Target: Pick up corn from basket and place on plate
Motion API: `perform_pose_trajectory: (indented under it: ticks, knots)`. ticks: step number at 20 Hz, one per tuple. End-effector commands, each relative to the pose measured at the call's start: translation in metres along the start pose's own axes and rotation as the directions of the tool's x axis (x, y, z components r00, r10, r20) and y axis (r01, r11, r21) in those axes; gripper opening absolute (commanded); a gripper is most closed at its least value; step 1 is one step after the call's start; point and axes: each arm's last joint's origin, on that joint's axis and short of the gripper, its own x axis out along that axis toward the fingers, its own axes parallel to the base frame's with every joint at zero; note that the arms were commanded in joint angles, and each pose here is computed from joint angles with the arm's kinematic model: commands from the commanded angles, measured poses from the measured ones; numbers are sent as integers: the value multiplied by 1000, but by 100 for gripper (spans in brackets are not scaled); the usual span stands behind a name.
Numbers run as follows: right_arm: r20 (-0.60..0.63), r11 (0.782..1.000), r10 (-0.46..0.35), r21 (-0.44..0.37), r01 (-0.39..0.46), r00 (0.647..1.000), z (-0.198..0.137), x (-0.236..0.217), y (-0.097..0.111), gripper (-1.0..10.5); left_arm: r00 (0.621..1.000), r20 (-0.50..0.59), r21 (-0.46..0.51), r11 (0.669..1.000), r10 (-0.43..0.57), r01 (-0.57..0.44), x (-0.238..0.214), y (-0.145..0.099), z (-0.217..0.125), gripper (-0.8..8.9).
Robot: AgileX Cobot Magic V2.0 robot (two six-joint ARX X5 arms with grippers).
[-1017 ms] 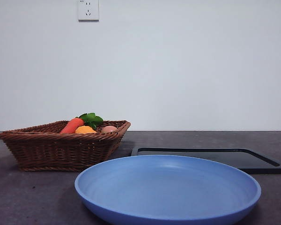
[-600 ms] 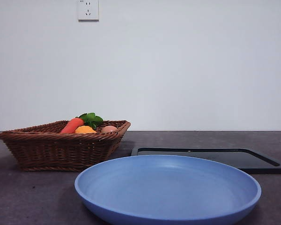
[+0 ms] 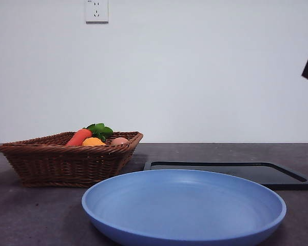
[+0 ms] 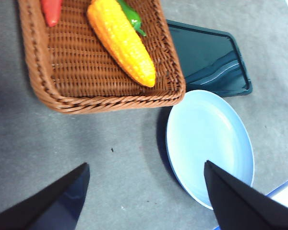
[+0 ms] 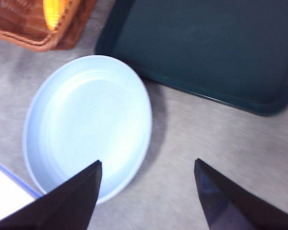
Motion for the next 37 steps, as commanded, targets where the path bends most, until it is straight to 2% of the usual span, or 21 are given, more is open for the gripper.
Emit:
perform_pose_trajectory:
  ticks: [1,11,19,24,31,34,37]
  knots:
    - [-19,999,29,13,-29,999,11,12,0,316,1000,12,26,1000,-8,8,-2,-2,4,391]
    - [-246,997,77,17,-75,966,21,106,-13,311,1000,12,26,1000,-9,9,-2,-2,4,391]
    - [-329,995,95,27,-91,940,14,144,-18,201,1000,13,27,1000,-9,9,-2,-2,4,391]
    - [-330,995,97,24,-94,939,13,148,-18,10,1000,16,29,1000,-10,9,-2,-2,4,390]
    - [-310,995,99,42,-90,946,17,141,-15,1,998,64,11,1000,-28,27,0,-5,11,390]
    - [-277,995,101,23,-99,955,28,121,-5,1,995,87,-19,999,-45,46,7,-6,19,391]
    - [-216,995,96,-15,-102,972,39,93,9,1,998,58,-36,999,-6,8,24,-8,28,391]
